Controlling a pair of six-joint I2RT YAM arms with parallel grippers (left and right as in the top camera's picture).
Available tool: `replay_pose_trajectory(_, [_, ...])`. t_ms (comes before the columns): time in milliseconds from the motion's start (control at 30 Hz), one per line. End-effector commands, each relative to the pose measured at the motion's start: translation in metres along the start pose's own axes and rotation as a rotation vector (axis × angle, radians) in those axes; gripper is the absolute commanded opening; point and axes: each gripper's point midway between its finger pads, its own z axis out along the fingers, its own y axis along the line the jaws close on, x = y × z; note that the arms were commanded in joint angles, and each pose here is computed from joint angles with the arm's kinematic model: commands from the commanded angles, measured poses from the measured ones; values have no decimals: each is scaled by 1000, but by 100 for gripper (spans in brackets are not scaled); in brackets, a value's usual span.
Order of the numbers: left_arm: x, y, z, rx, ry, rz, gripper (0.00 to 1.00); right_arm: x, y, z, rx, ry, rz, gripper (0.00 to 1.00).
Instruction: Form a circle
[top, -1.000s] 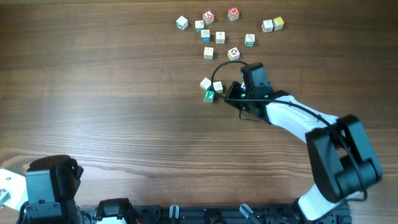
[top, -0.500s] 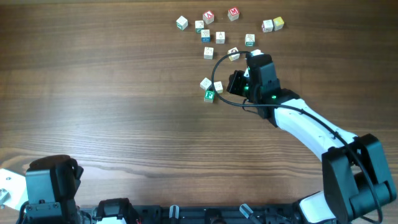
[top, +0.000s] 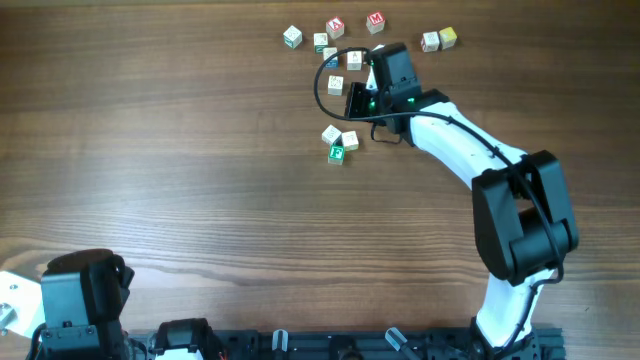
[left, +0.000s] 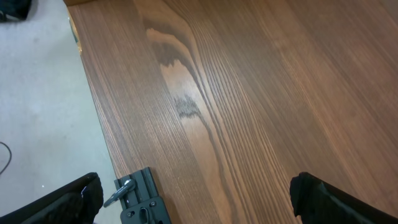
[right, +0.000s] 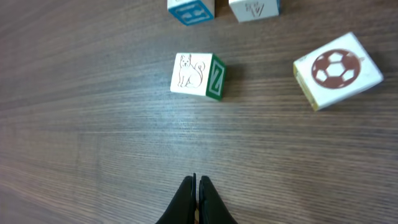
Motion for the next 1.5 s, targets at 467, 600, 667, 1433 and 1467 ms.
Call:
replay_pose_trajectory(467, [-1,1,0,-4,-5,-19,100,32,14,27,-21,92,-41,5])
replay_pose_trajectory(600, [-1,1,0,-4,-5,-19,100,40,16,27,-13,116,-46,5])
replay_pose_trajectory(667, [-1,1,0,-4,-5,-19,100,40,15,27,-12,117,-45,5])
replay_pose_trajectory(1433, [-1,1,0,-4,-5,-19,100,44,4,27,49,122,-9,4])
replay_pose_trajectory(1467, [-1,1,0,-4,-5,-20,100,45,3,27,50,124,-8,5])
